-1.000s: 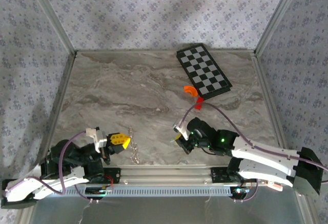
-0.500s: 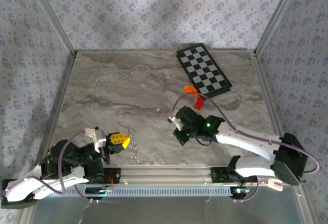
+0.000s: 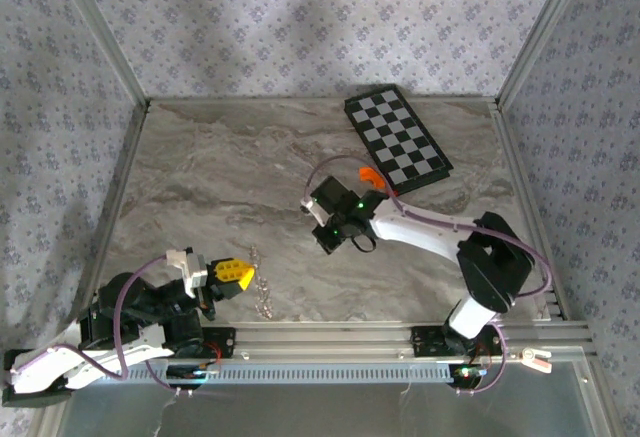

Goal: Put the keys on the keyring

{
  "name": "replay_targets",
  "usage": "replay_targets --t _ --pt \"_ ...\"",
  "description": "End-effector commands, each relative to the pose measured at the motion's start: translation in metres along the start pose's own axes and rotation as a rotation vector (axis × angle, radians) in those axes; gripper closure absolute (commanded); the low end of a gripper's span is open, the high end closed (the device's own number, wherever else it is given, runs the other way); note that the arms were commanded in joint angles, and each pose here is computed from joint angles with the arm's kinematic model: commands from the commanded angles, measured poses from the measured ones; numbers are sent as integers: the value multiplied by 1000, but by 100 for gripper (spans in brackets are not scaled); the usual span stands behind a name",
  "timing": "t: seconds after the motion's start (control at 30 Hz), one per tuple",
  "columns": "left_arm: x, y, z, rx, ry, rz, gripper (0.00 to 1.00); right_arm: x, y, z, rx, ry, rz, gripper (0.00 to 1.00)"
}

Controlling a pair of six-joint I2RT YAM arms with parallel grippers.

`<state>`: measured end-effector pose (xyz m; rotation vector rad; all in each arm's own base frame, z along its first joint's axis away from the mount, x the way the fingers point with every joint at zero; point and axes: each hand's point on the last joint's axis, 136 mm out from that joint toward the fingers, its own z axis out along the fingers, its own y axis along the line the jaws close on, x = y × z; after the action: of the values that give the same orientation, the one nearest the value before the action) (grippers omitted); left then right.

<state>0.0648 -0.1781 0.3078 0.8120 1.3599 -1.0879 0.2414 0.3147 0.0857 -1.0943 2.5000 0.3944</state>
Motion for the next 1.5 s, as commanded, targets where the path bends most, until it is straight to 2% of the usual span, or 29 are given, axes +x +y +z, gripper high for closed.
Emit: replay_targets --t 0.0,0.33,1.03,1.37,1.47 --pt "-17 -3 -4 10 -67 10 100 -5 1 10 -14 16 -13 100" --pt "-16 -2 -3 9 -68 10 100 25 7 22 -10 91 19 100" --pt "-18 -3 -4 15 -75 12 100 113 29 17 8 318 41 100" --pt "-18 -4 -3 19 -74 11 100 116 32 20 48 338 16 100" --pt "-17 -4 -3 21 -73 12 100 114 33 18 43 318 27 94"
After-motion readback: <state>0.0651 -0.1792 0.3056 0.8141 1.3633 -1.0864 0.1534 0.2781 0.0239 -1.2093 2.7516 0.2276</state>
